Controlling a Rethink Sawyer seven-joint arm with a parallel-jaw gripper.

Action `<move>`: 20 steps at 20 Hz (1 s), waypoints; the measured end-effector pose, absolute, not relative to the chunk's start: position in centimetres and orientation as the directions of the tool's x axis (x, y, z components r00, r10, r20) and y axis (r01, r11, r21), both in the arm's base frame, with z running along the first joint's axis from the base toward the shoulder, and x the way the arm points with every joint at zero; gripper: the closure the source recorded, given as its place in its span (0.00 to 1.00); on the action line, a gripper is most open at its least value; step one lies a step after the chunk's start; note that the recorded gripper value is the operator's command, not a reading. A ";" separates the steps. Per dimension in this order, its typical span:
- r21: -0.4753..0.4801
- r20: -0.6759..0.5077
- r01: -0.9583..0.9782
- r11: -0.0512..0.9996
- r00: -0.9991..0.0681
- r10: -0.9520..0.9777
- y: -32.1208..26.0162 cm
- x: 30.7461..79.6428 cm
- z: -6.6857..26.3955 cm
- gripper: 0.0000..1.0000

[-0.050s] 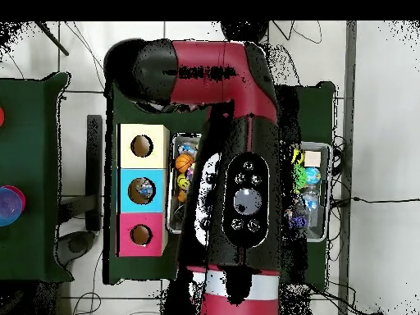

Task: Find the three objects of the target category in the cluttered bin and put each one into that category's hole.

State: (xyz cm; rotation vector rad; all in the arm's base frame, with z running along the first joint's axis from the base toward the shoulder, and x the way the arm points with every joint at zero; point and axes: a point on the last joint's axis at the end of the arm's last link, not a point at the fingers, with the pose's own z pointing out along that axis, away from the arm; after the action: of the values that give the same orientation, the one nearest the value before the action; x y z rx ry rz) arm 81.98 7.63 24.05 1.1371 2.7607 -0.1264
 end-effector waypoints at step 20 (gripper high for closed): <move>-0.062 -0.105 0.737 0.673 -0.675 0.730 5.3 73.9 19.2 0.00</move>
State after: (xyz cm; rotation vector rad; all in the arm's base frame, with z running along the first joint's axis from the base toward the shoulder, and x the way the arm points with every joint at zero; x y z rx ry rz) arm 73.95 5.28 19.15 1.2332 2.8076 -0.1520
